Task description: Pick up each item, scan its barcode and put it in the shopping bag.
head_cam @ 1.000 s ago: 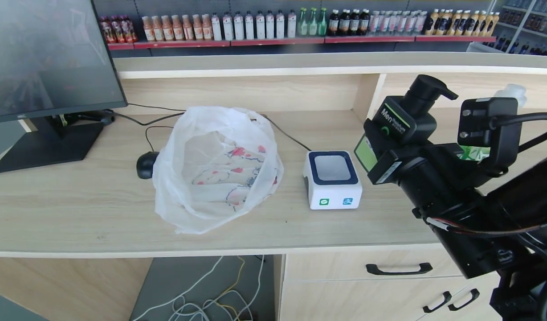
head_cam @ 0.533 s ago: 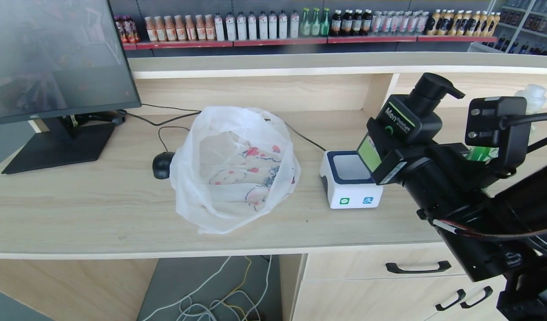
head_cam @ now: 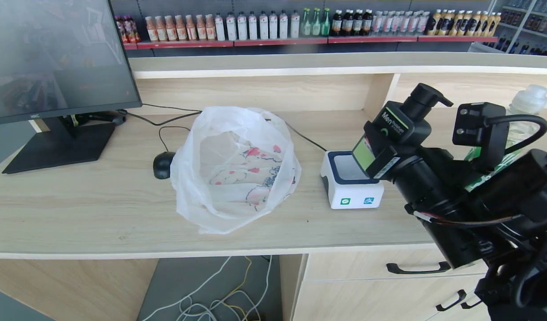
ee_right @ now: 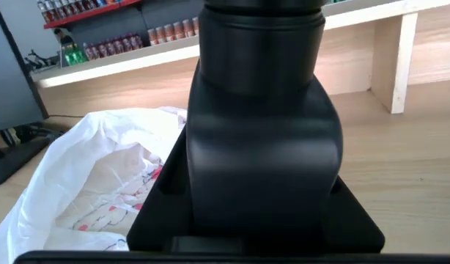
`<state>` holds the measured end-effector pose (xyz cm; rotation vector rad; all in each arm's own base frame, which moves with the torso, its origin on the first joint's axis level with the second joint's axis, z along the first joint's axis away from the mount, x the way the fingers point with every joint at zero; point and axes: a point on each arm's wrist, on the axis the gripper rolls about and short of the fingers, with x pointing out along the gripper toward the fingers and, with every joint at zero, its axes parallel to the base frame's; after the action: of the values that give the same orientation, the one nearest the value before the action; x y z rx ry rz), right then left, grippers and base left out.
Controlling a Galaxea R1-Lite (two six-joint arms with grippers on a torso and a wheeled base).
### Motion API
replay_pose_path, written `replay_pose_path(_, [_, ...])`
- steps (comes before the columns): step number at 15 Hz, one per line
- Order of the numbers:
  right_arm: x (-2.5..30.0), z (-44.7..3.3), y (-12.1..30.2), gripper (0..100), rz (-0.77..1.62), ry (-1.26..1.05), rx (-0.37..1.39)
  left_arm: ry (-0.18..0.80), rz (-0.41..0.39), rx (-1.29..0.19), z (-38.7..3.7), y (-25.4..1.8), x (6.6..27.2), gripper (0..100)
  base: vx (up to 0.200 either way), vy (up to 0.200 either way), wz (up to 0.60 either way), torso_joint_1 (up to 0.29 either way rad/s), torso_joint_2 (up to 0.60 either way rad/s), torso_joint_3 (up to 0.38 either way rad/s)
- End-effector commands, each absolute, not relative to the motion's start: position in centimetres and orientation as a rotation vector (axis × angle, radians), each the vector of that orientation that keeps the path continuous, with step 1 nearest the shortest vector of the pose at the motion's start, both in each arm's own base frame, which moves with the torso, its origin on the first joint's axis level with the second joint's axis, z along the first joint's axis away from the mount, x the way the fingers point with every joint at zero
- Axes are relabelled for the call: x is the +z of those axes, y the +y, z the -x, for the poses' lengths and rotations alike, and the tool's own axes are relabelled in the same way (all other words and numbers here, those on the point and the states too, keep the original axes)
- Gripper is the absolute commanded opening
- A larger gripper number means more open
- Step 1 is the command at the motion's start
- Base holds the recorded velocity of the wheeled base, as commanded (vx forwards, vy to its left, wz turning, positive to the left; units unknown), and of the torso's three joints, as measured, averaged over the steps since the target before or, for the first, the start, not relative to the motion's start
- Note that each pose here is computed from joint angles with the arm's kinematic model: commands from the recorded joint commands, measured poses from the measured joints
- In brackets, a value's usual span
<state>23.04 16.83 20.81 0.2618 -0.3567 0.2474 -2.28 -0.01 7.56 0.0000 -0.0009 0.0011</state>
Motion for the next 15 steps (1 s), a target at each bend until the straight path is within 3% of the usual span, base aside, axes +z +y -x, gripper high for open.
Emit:
replay_pose_path(1, [19.8,-24.6,16.8,0,-0.264,-0.334,0.222,-0.002,0.000,0.002,2.3,0.0,7.6,100,0.000,0.000,0.00,0.000,0.00,0.000])
replay_pose_path(11, [22.7,-29.3,18.7,0,-0.648,-0.227,0.243,-0.002,0.000,0.002,2.3,0.0,7.6,100,0.000,0.000,0.00,0.000,0.00,0.000])
replay_pose_path(15, [21.8,-29.3,18.7,0,-0.775,-0.151,0.245,-0.002,0.000,0.002,2.3,0.0,7.6,100,0.000,0.000,0.00,0.000,0.00,0.000])
